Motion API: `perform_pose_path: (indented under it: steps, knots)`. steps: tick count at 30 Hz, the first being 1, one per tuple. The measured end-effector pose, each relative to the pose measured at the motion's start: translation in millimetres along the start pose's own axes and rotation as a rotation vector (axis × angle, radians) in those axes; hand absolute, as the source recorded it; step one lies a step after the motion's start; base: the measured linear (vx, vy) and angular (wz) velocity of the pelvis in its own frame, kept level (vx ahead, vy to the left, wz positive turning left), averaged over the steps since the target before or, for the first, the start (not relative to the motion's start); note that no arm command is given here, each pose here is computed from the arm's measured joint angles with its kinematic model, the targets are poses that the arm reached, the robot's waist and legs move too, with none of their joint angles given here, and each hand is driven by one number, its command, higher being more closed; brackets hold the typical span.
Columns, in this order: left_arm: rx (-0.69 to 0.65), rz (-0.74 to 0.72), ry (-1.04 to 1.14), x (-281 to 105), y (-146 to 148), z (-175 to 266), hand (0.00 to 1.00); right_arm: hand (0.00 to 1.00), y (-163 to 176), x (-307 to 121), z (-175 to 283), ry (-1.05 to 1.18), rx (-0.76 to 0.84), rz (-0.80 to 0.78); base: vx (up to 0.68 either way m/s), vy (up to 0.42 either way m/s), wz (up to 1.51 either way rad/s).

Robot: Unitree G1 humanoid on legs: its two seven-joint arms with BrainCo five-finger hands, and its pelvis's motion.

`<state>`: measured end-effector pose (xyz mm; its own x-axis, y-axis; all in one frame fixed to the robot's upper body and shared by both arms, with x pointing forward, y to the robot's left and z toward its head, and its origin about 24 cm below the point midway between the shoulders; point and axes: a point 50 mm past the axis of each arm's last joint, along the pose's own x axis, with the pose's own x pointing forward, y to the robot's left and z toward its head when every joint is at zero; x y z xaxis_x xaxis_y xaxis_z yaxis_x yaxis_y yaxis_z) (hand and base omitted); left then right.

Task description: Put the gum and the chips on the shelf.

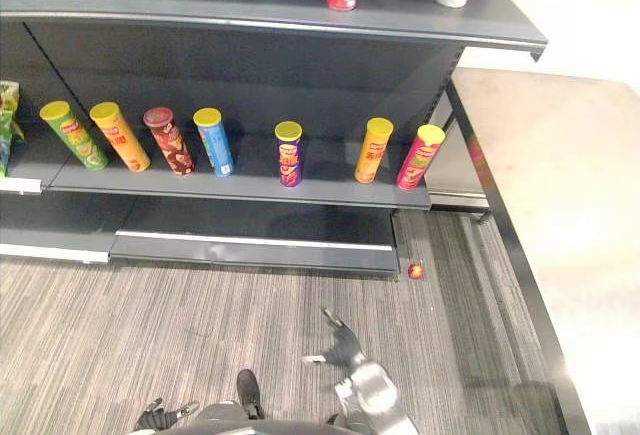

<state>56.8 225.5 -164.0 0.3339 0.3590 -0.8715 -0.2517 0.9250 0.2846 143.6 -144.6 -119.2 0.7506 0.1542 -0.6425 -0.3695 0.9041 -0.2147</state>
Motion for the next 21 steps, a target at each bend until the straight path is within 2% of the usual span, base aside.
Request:
perform_pose_path:
  steps: [1,5,8,13,21]
  knots:
    - [-0.005,-0.012,0.004,-1,-1,-3,0.00,0.00,-6,-6,-24,0.106,0.027,-0.039,0.02,0.021,-0.20]
    - [-0.020,-0.038,0.026,-3,-3,-10,0.00,0.00,-30,-19,-62,0.286,0.125,-0.199,0.01,0.015,-0.11]
    - [-0.055,-0.033,0.060,-5,-3,-19,0.00,0.00,-25,-46,-106,0.507,0.267,-0.280,0.04,0.024,0.02]
    - [-0.067,-0.027,0.087,-7,-2,-27,0.00,0.00,-16,-60,-123,0.604,0.419,-0.352,0.06,0.017,0.00]
    - [-0.251,-0.013,0.164,-10,-1,-42,0.00,0.00,-7,-71,-135,0.678,0.724,-0.473,0.08,0.014,-0.07]
